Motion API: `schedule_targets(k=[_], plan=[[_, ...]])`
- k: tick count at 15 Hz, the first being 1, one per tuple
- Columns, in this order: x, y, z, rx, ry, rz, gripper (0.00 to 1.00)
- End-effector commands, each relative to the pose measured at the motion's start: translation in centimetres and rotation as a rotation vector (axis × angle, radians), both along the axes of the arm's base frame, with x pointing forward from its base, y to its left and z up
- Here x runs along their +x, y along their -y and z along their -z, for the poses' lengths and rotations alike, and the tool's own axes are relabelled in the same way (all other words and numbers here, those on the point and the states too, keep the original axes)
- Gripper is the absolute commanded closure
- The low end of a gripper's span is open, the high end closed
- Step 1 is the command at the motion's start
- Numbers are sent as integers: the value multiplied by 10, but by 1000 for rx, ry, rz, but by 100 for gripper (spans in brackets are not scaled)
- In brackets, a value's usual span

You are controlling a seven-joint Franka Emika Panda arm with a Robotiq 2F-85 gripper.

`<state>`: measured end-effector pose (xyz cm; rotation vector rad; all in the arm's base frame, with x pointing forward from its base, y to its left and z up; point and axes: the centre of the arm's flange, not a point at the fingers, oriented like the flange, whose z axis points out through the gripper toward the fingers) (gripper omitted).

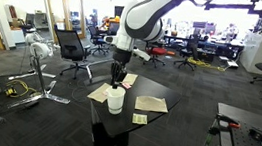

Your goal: Remove the pen out of the cup and put it on the table

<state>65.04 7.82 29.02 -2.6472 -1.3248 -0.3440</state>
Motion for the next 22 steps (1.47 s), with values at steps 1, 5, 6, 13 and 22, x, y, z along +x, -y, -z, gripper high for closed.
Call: schedule_targets(k=[1, 5, 6, 13, 22], plan=[[13, 0, 4, 5, -6, -34, 66], [14, 0, 11, 1, -21, -40, 65], [14, 0, 12, 1, -24, -41, 65], [15, 1, 23, 4, -43, -41, 65], [20, -1, 37, 7, -55, -45, 67]])
